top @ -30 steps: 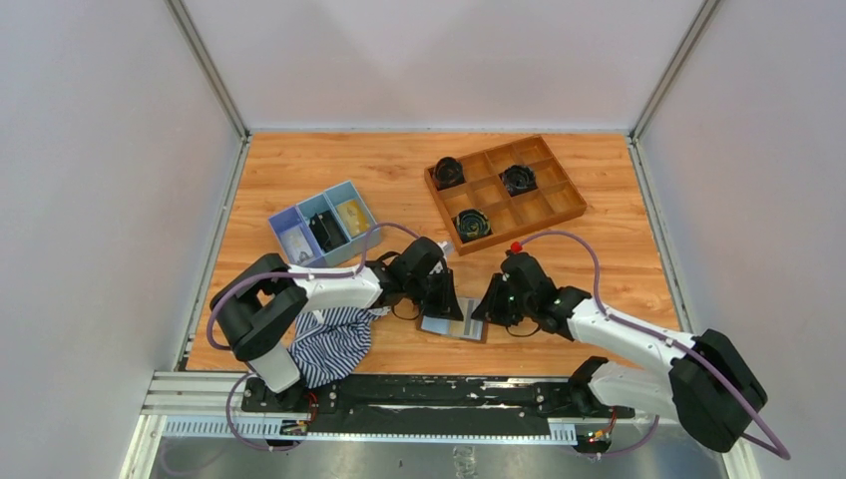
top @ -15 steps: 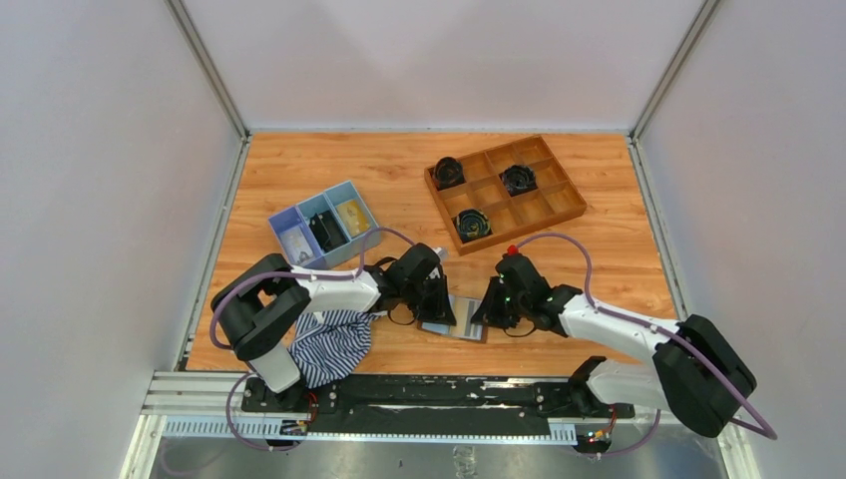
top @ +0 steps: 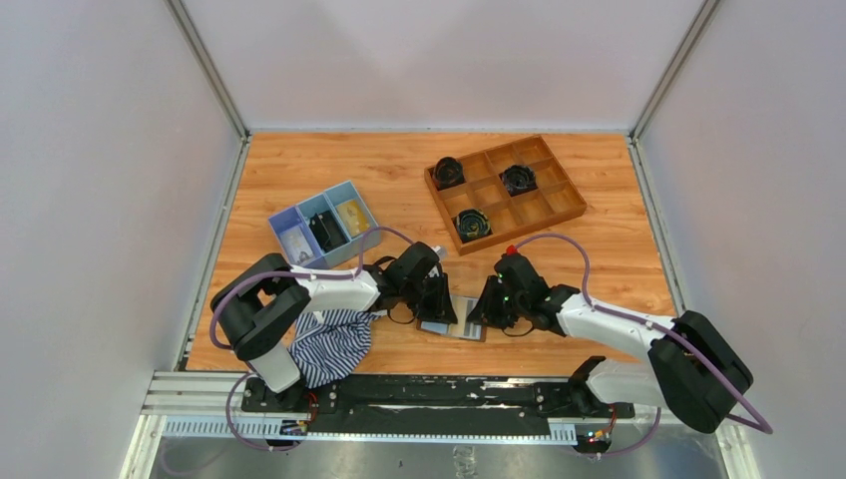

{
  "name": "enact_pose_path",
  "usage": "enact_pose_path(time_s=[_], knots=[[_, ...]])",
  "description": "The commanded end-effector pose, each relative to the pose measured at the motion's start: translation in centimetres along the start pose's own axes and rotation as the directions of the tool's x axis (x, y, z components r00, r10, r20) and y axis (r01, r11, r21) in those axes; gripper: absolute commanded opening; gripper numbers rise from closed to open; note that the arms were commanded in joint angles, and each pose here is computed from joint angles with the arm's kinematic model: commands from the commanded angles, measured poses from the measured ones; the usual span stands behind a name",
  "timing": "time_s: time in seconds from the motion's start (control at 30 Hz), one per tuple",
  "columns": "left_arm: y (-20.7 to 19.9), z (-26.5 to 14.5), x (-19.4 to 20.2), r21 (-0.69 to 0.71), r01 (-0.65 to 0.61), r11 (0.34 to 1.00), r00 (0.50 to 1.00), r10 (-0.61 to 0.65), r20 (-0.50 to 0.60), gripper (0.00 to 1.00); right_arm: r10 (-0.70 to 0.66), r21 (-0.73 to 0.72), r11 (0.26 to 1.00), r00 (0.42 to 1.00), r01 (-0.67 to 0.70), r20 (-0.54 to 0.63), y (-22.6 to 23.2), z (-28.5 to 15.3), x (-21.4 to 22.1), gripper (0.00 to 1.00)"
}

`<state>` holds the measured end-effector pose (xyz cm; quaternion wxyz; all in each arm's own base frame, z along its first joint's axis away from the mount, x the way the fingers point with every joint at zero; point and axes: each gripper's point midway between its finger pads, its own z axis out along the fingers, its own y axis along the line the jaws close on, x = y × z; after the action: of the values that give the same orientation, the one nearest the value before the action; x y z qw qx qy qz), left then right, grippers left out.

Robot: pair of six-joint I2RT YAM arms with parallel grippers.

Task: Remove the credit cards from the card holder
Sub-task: Open the card holder at the center of the board.

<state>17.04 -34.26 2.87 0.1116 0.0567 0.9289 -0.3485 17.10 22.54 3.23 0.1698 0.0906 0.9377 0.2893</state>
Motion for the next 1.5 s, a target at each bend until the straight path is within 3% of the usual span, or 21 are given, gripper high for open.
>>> enact_pose_path(time_s=[0.0, 0.17, 0.33, 0.63, 0.73, 1.0, 1.3, 1.47], knots=[[0.8, 0.0, -0.3, -0.022, -0.007, 1.0, 1.0, 0.007, 0.023, 0.3, 0.019, 0.116, 0.993, 1.0, -0.018, -0.015, -3.4, 0.4, 1.0, 0.28], [1.1, -0.3, -0.3, -0.031, -0.006, 1.0, 0.999, 0.007, 0.037, 0.31, 0.028, 0.124, 0.992, 1.0, -0.027, -0.006, -3.7, 0.3, 1.0, 0.28], [1.6, -0.3, -0.2, -0.049, 0.005, 0.999, 0.999, -0.002, 0.048, 0.22, 0.029, 0.125, 0.992, 1.0, -0.029, -0.003, -3.8, 0.3, 1.0, 0.28], [2.0, -0.2, -0.2, -0.06, 0.012, 0.998, 0.999, -0.009, 0.049, 0.31, 0.031, 0.131, 0.991, 0.999, -0.03, -0.01, -4.0, 0.4, 1.1, 0.28], [1.7, 0.0, -0.1, -0.051, 0.014, 0.999, 0.999, -0.012, 0.035, 0.23, 0.031, 0.128, 0.991, 0.999, -0.029, -0.013, -3.9, 0.5, 1.1, 0.28], [0.2, 1.0, 0.3, 0.017, 0.018, 1.0, 1.0, -0.017, -0.024, 0.2, 0.03, 0.116, 0.993, 0.999, -0.027, -0.022, -3.6, 0.7, 1.2, 0.28], [-1.4, -0.5, -0.9, 0.065, 0.023, 0.998, 1.0, -0.024, 0.019, 0.0, 0.034, 0.124, 0.992, 0.999, -0.03, -0.025, -4.0, 0.7, 1.4, 0.28], [-1.5, -1.6, -1.6, 0.075, 0.022, 0.997, 0.998, -0.027, 0.061, 0.0, 0.033, 0.128, 0.991, 0.999, -0.03, -0.023, -4.2, 0.7, 1.5, 0.28]])
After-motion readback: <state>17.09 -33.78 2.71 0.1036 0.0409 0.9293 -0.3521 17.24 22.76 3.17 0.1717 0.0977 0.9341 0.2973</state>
